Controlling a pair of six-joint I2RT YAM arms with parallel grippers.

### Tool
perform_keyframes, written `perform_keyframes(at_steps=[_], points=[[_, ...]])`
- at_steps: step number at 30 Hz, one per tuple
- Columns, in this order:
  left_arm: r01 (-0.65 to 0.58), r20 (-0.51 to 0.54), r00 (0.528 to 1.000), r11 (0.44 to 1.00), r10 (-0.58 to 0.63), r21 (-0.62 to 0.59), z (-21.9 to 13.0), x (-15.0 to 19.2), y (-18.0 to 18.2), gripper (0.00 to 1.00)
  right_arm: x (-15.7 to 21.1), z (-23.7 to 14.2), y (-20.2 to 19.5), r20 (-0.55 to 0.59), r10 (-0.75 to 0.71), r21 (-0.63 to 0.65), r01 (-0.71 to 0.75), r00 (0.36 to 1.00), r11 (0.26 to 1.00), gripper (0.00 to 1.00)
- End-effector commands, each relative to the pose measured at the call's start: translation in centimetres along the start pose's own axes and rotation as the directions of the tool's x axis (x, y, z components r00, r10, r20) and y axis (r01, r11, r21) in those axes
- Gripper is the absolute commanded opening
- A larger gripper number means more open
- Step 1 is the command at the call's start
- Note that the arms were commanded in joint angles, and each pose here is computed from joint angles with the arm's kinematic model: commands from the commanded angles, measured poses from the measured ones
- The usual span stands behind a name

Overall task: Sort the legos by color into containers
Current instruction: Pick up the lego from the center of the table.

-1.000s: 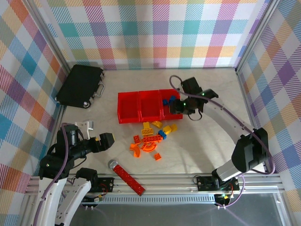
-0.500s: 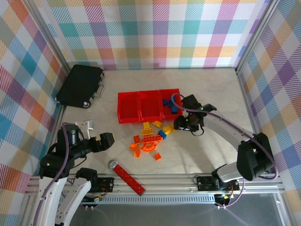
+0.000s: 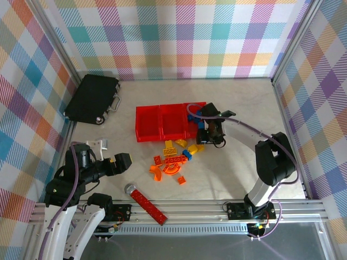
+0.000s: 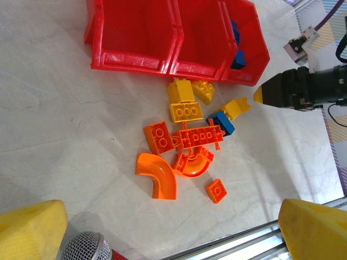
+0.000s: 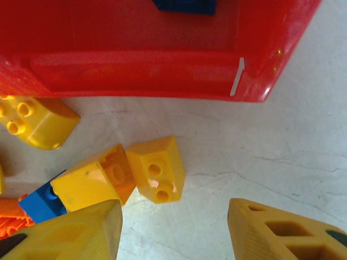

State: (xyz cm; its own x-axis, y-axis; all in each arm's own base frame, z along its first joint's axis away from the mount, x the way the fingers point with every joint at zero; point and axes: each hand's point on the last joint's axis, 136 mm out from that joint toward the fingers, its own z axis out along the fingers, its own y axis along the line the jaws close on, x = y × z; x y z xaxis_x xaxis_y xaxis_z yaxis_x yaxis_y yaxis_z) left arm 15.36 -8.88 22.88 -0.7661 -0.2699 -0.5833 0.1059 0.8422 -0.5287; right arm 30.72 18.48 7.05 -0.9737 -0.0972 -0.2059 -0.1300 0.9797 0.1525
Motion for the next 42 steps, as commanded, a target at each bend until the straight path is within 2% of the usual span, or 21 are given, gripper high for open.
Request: perform_keyframes(at_steps=[1, 12, 27, 42], points=[[0.006, -0.006, 1.000, 1.000, -0.006, 0.004, 0.0, 0.3, 0.0, 1.00, -0.5, 0.5, 0.0, -0.017, -0.041, 0.023, 0.041, 0.999, 0.999, 0.54], [0.006, -0.007, 1.000, 1.000, -0.006, 0.001, 0.1, 0.3, 0.1, 1.00, -0.7, 2.4, 0.0, -0.064, -0.051, 0.046, 0.054, 0.997, 0.997, 0.52], [0.008, -0.011, 1.000, 1.000, -0.008, -0.001, 0.1, 0.4, 0.1, 1.00, 1.1, 3.6, 0.6, -0.088, -0.063, 0.055, 0.068, 0.994, 0.996, 0.52], [0.007, -0.010, 1.000, 1.000, -0.007, 0.003, 0.0, 0.4, 0.0, 1.00, 1.5, 4.0, -1.4, -0.107, -0.053, 0.163, 0.070, 0.993, 0.984, 0.53]])
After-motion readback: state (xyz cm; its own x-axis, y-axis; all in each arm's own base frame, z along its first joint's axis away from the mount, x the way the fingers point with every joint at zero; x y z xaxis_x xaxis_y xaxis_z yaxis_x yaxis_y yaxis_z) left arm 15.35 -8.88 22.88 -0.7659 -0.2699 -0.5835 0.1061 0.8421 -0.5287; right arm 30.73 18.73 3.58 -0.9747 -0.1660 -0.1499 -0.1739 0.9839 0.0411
